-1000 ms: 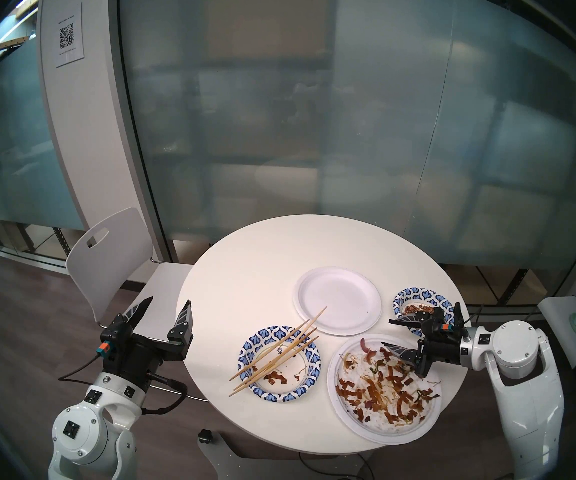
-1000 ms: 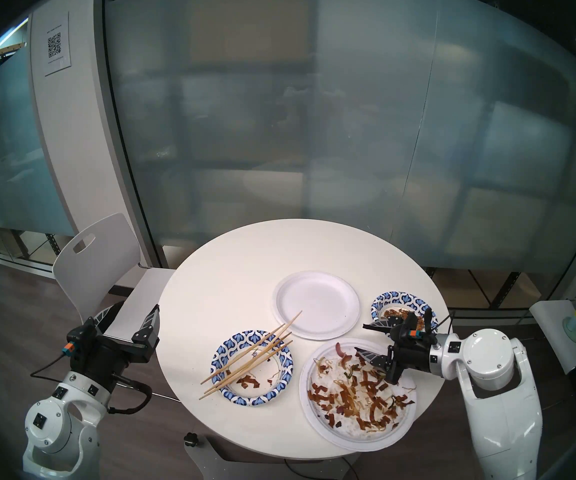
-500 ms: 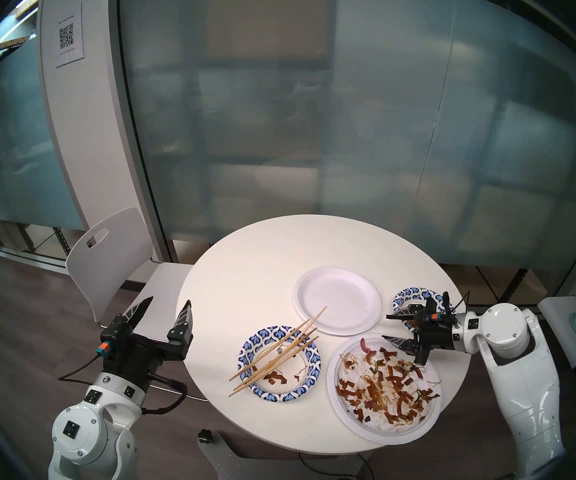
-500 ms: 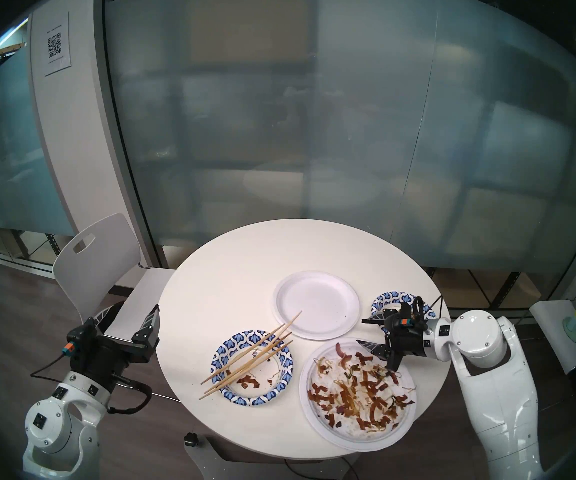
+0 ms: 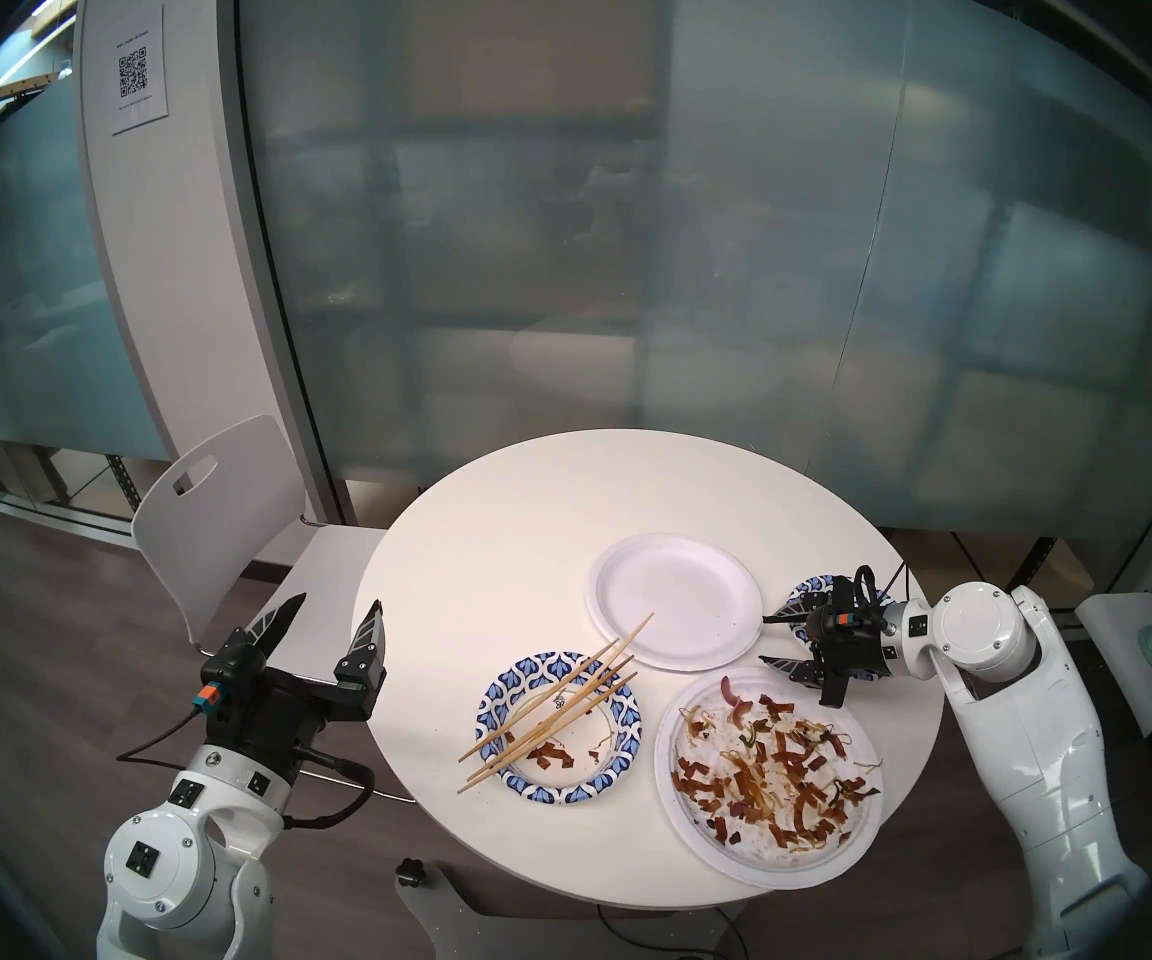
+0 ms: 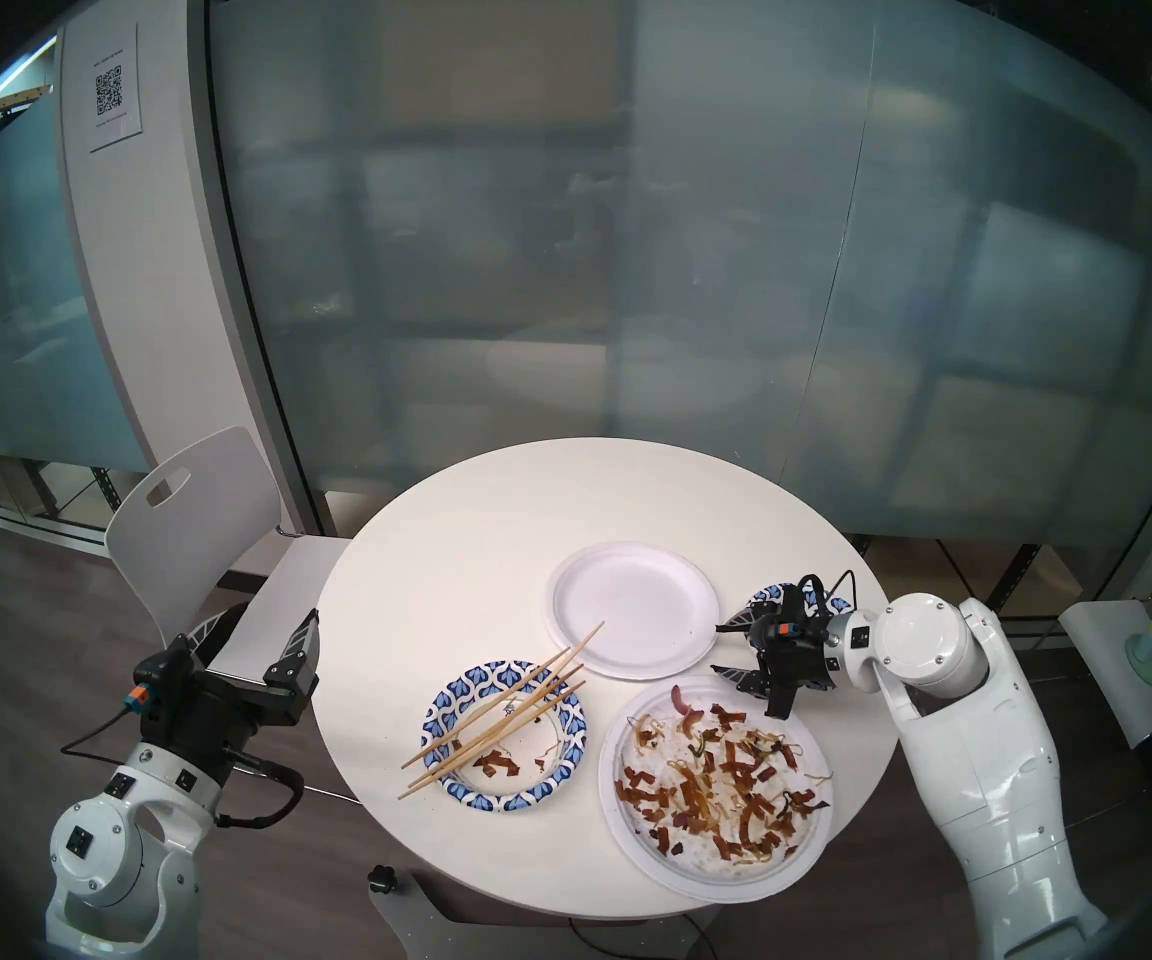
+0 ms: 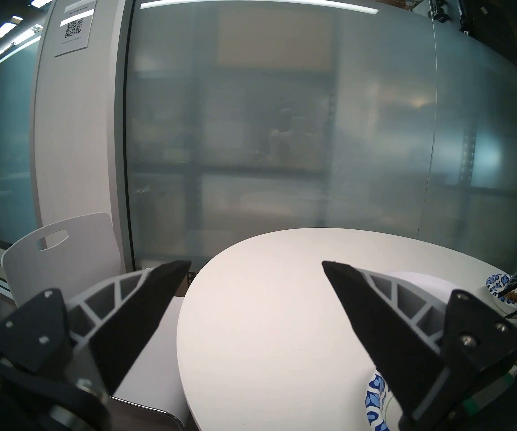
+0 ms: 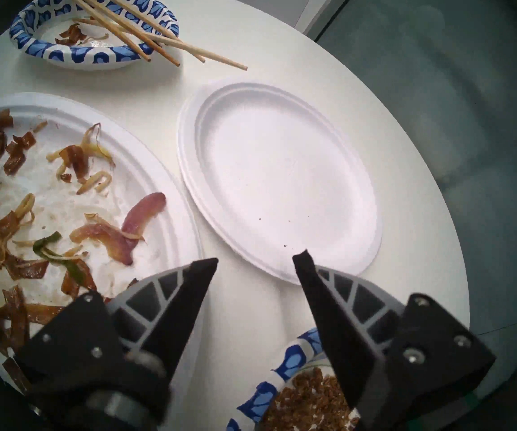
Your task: Stack the plates into one stack
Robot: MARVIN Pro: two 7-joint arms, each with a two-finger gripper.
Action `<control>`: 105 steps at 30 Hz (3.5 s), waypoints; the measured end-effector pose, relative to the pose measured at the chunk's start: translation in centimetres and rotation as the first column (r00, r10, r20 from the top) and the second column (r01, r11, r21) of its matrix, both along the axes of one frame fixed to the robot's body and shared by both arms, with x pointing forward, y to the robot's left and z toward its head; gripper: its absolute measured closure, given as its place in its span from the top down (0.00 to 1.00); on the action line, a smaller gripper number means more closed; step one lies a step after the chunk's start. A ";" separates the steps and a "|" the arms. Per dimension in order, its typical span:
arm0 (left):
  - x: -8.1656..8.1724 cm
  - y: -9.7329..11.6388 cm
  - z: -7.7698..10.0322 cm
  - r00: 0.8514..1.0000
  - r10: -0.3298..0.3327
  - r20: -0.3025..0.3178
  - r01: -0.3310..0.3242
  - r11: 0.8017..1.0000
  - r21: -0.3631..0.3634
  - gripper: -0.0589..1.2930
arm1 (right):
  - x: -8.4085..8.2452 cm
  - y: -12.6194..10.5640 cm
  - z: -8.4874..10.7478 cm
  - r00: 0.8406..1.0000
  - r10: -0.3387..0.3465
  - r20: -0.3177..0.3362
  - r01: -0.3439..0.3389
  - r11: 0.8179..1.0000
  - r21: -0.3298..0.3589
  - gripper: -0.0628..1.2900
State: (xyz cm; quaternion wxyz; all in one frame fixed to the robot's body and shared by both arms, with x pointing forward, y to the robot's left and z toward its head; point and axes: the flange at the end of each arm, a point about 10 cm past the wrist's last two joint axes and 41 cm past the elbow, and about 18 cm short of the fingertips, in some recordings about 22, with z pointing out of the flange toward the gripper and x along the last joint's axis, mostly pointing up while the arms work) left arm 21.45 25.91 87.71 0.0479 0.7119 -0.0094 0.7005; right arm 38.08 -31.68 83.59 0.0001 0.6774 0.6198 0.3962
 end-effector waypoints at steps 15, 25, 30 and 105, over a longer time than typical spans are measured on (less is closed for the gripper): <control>0.0 0.0 0.0 1.000 0.000 0.000 0.000 1.000 0.000 0.94 | 1.9 0.5 -0.2 0.994 0.099 0.052 -0.094 0.992 -0.090 0.62; 0.0 0.0 0.0 1.000 0.000 0.000 0.000 1.000 0.000 0.94 | 2.4 1.3 -0.6 0.986 0.165 0.039 -0.158 0.977 -0.145 0.66; 0.0 0.0 0.0 1.000 0.000 0.000 0.000 1.000 0.000 0.94 | 2.4 1.5 -0.6 0.981 0.191 0.030 -0.183 0.969 -0.166 0.66; 0.0 0.0 0.0 1.000 0.000 0.000 0.000 1.000 0.000 0.94 | -1.7 1.2 3.5 0.911 0.308 0.275 -0.245 0.939 -0.241 0.03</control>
